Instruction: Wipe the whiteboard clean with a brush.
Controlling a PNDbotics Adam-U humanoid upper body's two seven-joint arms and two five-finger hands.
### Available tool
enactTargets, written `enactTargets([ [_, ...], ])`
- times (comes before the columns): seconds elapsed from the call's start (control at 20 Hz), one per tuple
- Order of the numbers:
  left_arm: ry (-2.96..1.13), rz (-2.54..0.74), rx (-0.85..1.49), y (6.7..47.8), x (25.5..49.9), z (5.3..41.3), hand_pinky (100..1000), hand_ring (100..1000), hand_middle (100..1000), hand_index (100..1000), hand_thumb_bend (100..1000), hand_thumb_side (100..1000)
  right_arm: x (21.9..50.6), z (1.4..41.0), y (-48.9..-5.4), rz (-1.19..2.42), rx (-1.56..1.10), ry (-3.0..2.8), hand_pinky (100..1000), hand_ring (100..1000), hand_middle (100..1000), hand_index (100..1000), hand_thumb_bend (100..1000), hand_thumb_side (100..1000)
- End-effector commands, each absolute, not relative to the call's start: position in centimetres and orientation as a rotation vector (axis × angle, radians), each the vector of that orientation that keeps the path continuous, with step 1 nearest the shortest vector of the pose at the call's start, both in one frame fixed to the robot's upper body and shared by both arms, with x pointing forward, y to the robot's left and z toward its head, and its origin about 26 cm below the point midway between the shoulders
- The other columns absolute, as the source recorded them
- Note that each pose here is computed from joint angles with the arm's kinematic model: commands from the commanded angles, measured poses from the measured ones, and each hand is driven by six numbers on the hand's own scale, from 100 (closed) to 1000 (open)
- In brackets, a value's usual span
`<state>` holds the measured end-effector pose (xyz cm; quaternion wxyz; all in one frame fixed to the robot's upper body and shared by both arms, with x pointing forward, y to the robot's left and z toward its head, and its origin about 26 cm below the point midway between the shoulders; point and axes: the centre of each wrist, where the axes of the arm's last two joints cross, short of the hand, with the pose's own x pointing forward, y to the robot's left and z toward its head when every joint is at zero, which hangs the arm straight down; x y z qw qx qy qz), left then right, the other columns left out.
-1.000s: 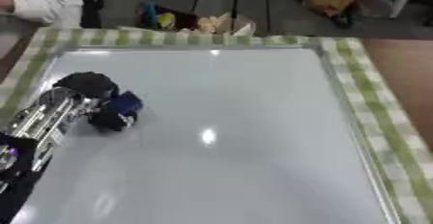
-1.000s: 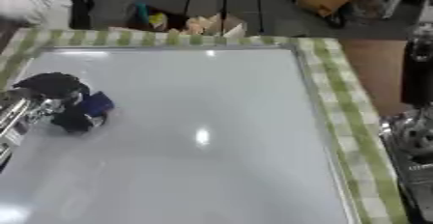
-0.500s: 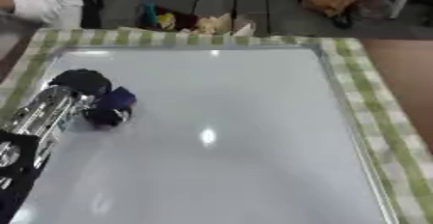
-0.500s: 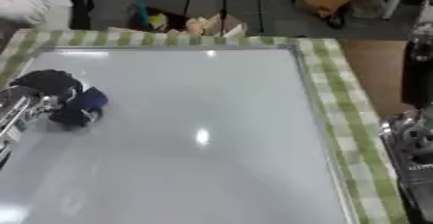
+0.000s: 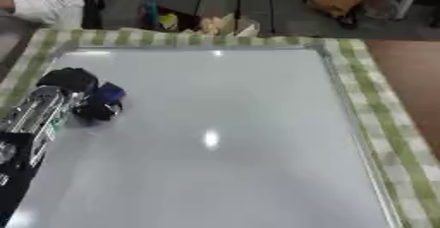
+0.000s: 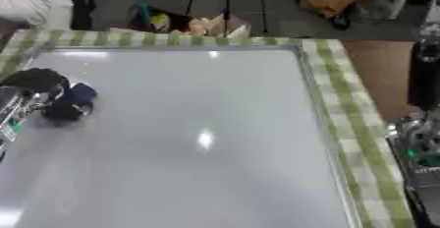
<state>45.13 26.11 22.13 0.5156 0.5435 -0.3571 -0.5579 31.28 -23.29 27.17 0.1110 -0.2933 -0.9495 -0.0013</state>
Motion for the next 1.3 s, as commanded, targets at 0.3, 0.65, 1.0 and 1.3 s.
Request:
enactTargets([
  [0.3, -0.786, -1.239, 1.300, 28.4, 45.7, 22.3, 119, 404, 362, 624, 100, 768, 31.0, 28.0, -23.4, -0.008, -0.869, -2.820, 826, 890, 710, 830, 100, 1000],
  [0.65, -0.753, -1.169, 1.323, 29.7, 46.0, 22.2, 111, 400, 360, 622, 100, 761, 31.0, 28.0, -23.5, -0.011, -0.877, -2.820, 826, 890, 710, 830, 100, 1000],
  [1.0, -0.738, -1.113, 1.360, 30.2, 45.9, 22.6, 109, 400, 359, 623, 100, 759, 31.0, 28.0, -23.5, -0.012, -0.878, -2.818, 826, 890, 710, 830, 100, 1000],
  [1.3, -0.743, -1.095, 1.368, 30.2, 45.9, 22.8, 103, 396, 356, 621, 100, 758, 31.0, 28.0, -23.5, -0.014, -0.879, -2.816, 826, 890, 710, 830, 100, 1000],
])
